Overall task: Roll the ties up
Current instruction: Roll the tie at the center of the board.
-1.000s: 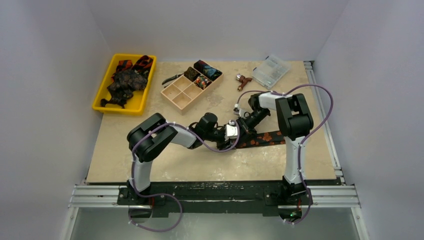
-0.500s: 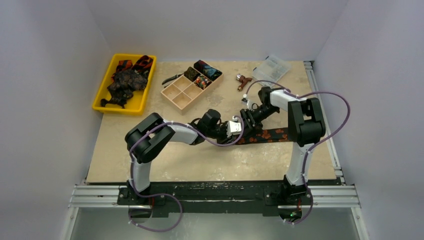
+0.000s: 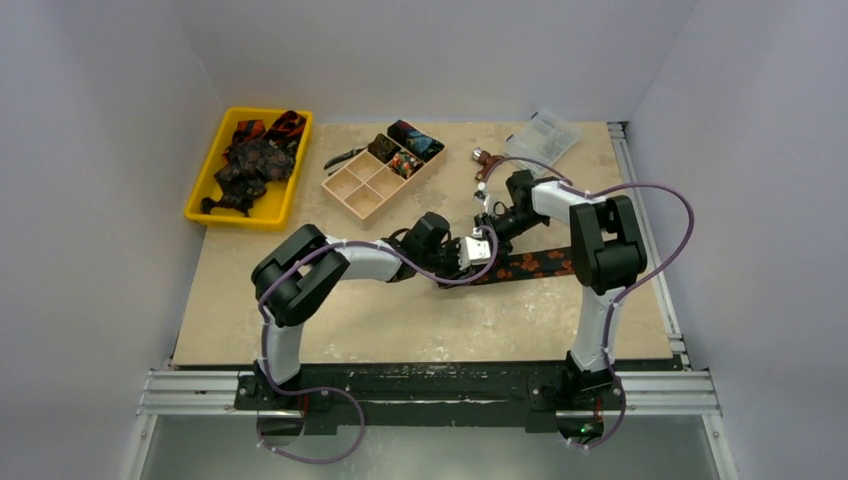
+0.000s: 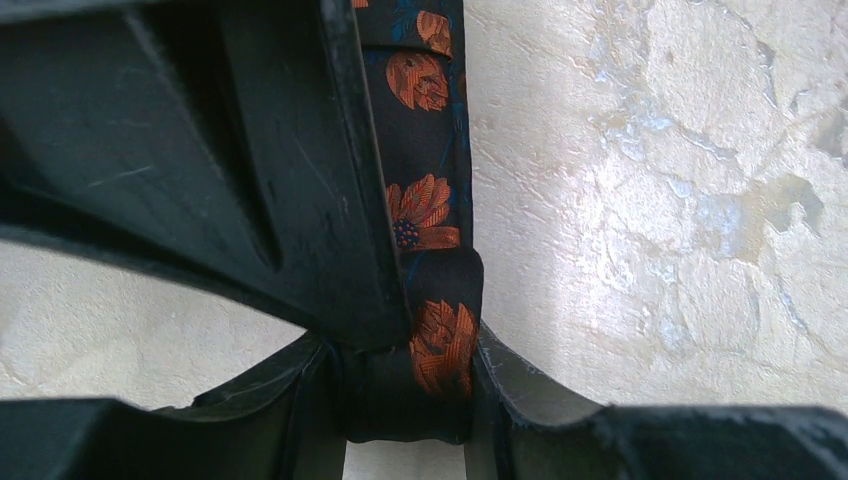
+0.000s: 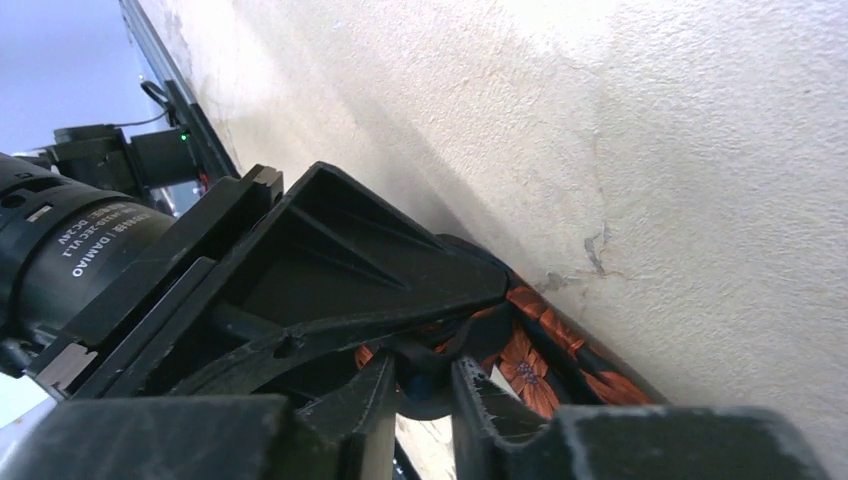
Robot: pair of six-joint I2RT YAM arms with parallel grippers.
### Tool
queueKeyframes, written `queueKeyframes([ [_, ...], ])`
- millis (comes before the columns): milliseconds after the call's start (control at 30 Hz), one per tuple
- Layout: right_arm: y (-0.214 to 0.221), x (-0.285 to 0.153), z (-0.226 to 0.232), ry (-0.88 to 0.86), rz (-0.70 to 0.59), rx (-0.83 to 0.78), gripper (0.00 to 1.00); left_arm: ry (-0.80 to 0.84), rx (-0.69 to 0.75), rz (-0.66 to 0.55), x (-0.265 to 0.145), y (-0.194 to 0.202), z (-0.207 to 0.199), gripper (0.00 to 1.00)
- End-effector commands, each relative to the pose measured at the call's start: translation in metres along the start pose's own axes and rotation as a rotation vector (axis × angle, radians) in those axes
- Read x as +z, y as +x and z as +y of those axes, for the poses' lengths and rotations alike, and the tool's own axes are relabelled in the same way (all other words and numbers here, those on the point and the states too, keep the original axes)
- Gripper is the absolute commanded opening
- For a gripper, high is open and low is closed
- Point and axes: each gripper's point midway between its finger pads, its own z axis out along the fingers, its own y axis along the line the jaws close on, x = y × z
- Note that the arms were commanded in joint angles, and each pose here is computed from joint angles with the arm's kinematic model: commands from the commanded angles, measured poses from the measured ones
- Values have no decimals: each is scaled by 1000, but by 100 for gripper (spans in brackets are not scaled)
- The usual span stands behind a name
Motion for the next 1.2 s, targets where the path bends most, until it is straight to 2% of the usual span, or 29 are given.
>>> queueKeyframes([
  [0,-4,4,-7,6,4,-21,8,41,-72,198,-2,57,-17,23],
  [33,0,4,-10,16,16,-28,1,38,-81,198,-2,56,-16,25],
  [67,4,4,-15,31,30,-34,0,41,-93,197,-3,55,-16,28],
  [133,9,2,-28,77,40,-40,0,61,-112,165,-3,48,-18,40],
  [233,10,0,-54,176,45,-73,0,80,-105,53,-4,28,-22,58],
  [333,7,0,-71,246,47,-113,0,95,-88,-71,-4,3,-24,65],
  [567,0,-7,-90,352,34,-155,0,31,-138,-196,11,-31,0,67],
  [767,6,-10,-92,386,32,-169,0,32,-181,-220,31,-32,4,66],
  [900,5,-10,-87,377,16,-184,0,41,-196,-219,37,-32,2,61],
  [967,4,-9,-83,364,6,-188,0,35,-198,-201,37,-27,2,52],
  [1067,0,-8,-75,327,-2,-193,0,5,-176,-146,32,-9,-1,34],
  [1167,-9,-11,-60,280,-18,-192,0,-14,-115,-97,20,11,-6,24],
])
